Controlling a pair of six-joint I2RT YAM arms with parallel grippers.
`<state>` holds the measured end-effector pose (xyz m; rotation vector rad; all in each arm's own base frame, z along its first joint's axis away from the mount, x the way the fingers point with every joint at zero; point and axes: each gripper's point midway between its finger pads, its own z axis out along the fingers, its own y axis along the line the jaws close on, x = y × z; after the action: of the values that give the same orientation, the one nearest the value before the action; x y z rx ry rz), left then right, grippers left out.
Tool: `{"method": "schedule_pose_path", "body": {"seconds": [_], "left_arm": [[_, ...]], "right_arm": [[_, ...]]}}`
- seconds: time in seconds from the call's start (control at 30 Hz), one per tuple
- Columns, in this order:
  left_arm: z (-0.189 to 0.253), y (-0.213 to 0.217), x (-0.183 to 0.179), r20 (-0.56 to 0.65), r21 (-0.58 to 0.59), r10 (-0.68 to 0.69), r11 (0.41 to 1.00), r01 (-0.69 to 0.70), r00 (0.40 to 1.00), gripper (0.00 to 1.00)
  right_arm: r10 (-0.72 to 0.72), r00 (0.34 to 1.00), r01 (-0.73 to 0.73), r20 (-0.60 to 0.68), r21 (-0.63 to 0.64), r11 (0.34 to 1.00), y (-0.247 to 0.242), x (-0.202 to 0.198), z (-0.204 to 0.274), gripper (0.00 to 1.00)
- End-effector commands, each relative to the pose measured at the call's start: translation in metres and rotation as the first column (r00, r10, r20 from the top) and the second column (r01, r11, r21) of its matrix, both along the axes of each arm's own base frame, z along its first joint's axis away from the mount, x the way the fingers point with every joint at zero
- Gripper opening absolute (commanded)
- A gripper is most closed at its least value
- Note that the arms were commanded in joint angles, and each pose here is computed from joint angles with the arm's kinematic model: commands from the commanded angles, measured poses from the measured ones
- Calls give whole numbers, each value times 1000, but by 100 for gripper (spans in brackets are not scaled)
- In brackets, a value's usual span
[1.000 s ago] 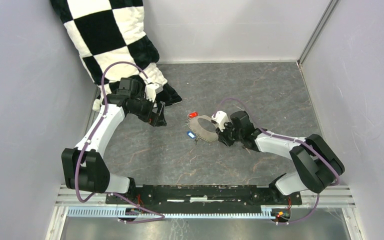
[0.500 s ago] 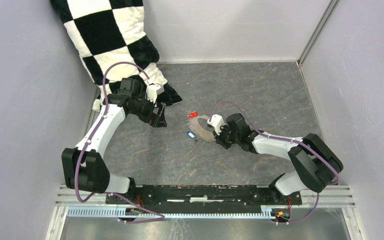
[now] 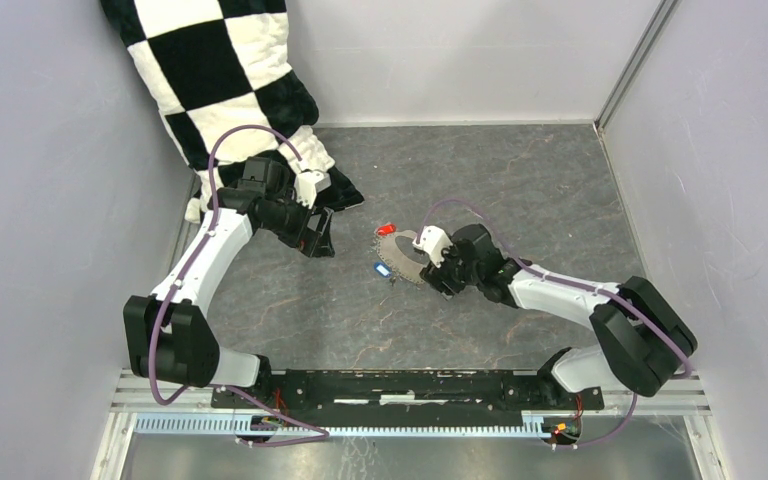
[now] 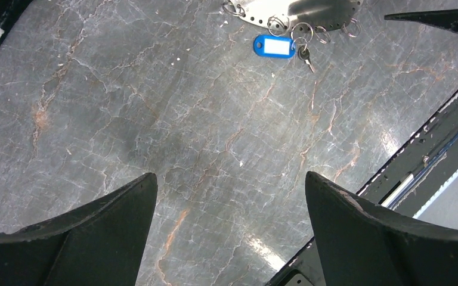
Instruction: Put the keys on the keyring
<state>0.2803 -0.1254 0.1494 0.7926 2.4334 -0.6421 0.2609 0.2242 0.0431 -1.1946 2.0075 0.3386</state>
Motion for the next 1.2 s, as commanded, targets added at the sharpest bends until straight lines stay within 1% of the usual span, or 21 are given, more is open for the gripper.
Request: {"method": "schedule_pose_path", "body": {"seconds": [0.0,0.03,0.1,0.2,0.27,0.3,0.4,0.47,0.57,0.63,0.67,0.73,0.8,0.9,0.97,1.03,1.17], "left_arm": [[16,0,1,70,9,-39,999,38,997,99],[17,0,1,72,10,-42,999,42,997,99],[17,0,0,70,13,-44,999,44,997,99],[17,2,-1,72,22,-49,999,48,996,100],[16,2,-2,72,23,-50,999,49,996,100],[16,2,-2,71,22,-51,999,49,996,100],[15,1,-3,64,15,-54,998,53,996,100],[16,-1,-3,64,10,-57,998,57,996,100],[16,-2,-4,62,4,-59,998,59,996,100],[16,-2,-5,61,2,-61,998,61,996,99],[16,-3,-6,59,2,-63,998,63,996,98],[15,-4,-8,59,5,-70,998,70,996,97],[17,-6,-9,62,10,-83,997,83,995,97],[25,-14,-12,63,14,-123,992,122,990,96],[30,-22,-16,59,-1,-150,989,150,987,92],[36,-33,-25,59,-49,-188,980,191,980,87],[51,-53,-56,106,-163,-305,933,319,946,88]], "right_arm": [[47,999,-46,28,-30,999,10,16,8,69],[53,998,-52,26,-31,998,13,18,8,68],[69,998,-70,-10,-49,996,14,16,0,61],[85,996,-85,-23,-36,996,17,15,-3,52],[84,996,-86,-35,-43,995,16,13,-6,44],[84,996,-86,-38,-44,995,15,12,-7,42],[79,996,-81,-40,-47,996,13,12,-8,40],[79,996,-81,-39,-46,996,13,11,-8,35],[77,996,-79,-38,-45,996,13,12,-8,18],[75,997,-76,-35,-35,997,14,12,-6,5],[71,997,-72,-33,-25,997,15,12,-5,0],[75,997,-75,-34,-4,997,17,10,-1,0],[82,997,-82,-8,48,995,25,12,13,0],[108,994,-109,17,148,983,38,7,38,1],[120,992,-128,46,219,967,47,2,57,0],[130,987,-152,95,282,947,55,-5,82,0],[138,974,-198,179,382,903,69,-24,125,0]]}}
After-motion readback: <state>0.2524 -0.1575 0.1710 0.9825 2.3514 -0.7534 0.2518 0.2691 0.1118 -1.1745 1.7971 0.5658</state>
